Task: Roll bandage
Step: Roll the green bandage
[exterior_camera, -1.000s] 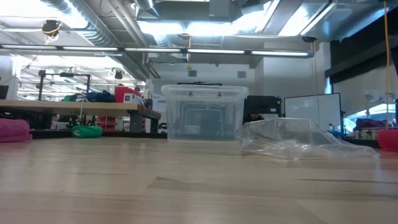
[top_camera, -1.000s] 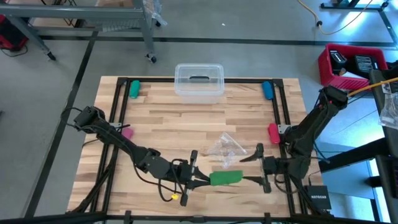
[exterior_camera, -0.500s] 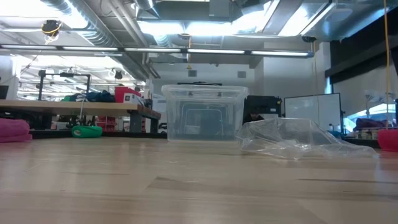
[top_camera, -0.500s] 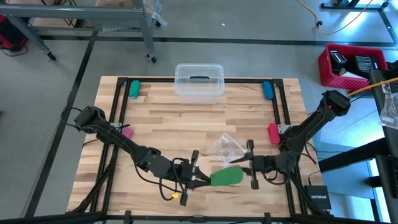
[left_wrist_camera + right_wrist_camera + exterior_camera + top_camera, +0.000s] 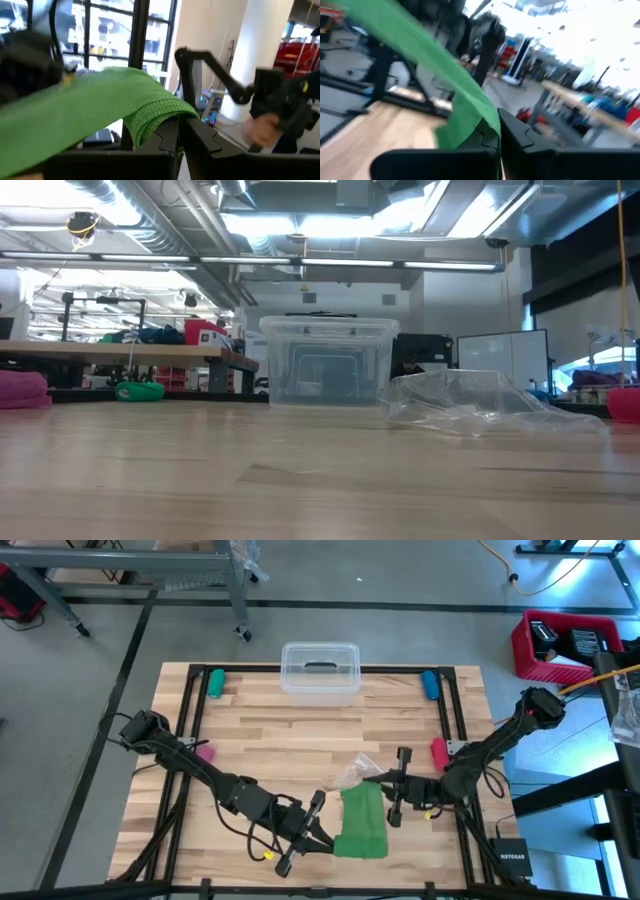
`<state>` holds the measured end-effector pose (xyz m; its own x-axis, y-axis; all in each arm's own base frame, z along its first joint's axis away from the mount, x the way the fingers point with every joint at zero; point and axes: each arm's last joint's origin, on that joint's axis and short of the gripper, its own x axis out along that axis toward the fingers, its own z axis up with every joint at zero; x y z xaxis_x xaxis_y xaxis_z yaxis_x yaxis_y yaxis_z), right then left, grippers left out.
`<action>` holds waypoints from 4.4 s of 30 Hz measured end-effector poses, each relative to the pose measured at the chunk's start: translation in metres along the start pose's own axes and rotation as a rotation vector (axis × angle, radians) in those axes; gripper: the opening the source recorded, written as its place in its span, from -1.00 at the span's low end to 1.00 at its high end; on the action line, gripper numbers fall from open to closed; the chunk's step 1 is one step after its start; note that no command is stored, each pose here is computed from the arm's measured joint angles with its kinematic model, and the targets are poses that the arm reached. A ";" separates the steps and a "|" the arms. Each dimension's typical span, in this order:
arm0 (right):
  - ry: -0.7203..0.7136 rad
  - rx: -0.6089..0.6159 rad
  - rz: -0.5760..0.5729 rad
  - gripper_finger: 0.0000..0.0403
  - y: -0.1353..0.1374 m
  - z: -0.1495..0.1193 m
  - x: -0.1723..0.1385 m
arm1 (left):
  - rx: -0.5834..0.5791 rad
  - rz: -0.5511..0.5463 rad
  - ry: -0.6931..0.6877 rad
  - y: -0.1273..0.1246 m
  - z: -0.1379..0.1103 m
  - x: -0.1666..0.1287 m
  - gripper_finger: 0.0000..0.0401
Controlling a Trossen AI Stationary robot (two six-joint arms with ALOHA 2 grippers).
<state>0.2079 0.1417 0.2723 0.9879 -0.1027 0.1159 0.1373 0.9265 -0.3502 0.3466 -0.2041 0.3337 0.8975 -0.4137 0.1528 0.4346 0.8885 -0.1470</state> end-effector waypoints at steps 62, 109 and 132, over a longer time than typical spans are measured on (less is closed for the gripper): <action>0.081 0.194 0.215 0.37 0.006 0.013 -0.002 | 0.139 0.050 -0.078 -0.018 0.006 -0.003 -0.95; 0.343 0.249 0.237 0.37 0.013 0.086 0.010 | 0.237 0.289 -0.004 -0.007 0.014 -0.011 -0.95; 0.069 -0.240 0.287 -0.92 0.027 0.094 0.038 | 0.170 0.169 -0.057 -0.029 0.015 -0.013 -0.95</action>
<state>0.2420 0.1963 0.3543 0.9901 0.1165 -0.0787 -0.1405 0.8109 -0.5680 0.3209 -0.2215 0.3511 0.9487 -0.2488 0.1953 0.2555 0.9668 -0.0095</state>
